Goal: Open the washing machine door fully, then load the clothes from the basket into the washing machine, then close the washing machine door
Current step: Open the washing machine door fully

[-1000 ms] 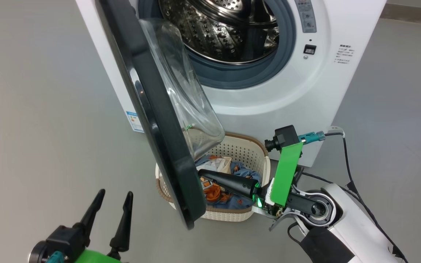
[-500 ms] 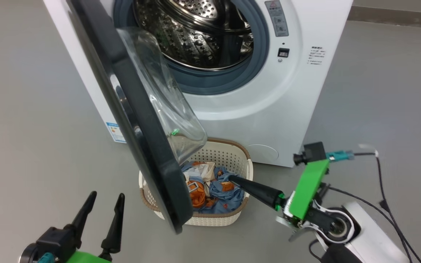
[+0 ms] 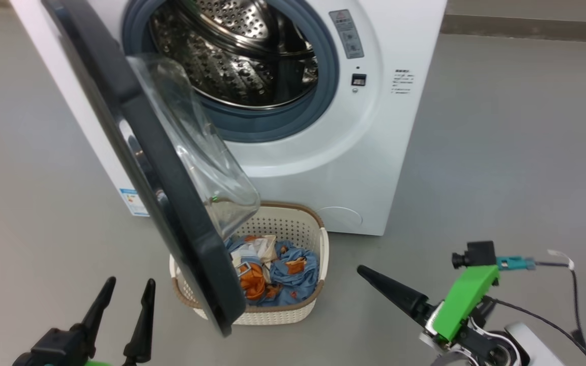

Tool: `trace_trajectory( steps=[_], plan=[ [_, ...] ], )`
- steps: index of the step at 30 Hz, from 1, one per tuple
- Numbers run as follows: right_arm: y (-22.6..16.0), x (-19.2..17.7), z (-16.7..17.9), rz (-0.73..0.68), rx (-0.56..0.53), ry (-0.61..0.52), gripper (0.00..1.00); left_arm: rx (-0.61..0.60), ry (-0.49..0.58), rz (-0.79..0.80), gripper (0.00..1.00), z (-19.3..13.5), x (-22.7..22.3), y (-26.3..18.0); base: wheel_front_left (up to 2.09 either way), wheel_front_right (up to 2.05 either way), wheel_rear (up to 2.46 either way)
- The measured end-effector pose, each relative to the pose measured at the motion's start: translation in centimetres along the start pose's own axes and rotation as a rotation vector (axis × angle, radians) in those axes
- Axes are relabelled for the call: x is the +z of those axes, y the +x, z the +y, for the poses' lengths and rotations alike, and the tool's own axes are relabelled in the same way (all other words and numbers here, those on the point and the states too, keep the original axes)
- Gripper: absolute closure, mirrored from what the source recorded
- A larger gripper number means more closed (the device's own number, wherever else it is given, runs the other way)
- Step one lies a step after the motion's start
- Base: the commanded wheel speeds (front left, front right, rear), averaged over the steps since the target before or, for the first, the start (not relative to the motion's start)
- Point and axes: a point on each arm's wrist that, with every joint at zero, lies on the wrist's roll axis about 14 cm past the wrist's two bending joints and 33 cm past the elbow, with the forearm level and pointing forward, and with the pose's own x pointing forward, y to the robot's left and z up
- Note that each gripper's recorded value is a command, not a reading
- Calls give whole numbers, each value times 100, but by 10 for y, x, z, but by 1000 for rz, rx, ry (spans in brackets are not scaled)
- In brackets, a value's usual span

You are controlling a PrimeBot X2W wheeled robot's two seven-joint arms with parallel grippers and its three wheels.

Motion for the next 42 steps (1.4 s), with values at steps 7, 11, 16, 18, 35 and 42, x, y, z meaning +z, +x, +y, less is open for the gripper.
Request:
trace_trajectory(
  steps=[7, 11, 16, 18, 35, 42],
  plan=[
    [-27, 14, -26, -114, -84, -25, 0, -7, -3, 6, 0, -2, -2, -1, 0, 0, 0],
    [-42, 30, -39, -200, -136, -78, 0, -12, -4, 8, 0, -3, -3, 1, 0, 0, 0],
    [-62, 45, -55, -305, -198, -142, 0, -8, -3, 4, 0, -1, -2, 4, 0, 0, 0],
    [-70, 48, -63, -339, -227, -171, 0, -9, -5, 7, 0, -2, -4, 4, 0, 0, 0],
    [-123, 77, -101, -502, -420, -523, 0, 16, -3, 14, 0, 6, -6, 1, 0, 0, 0],
    [-138, 108, -82, -611, -444, -706, 0, 20, -2, 6, 0, 7, -3, 0, 0, 0, 0]
  ],
)
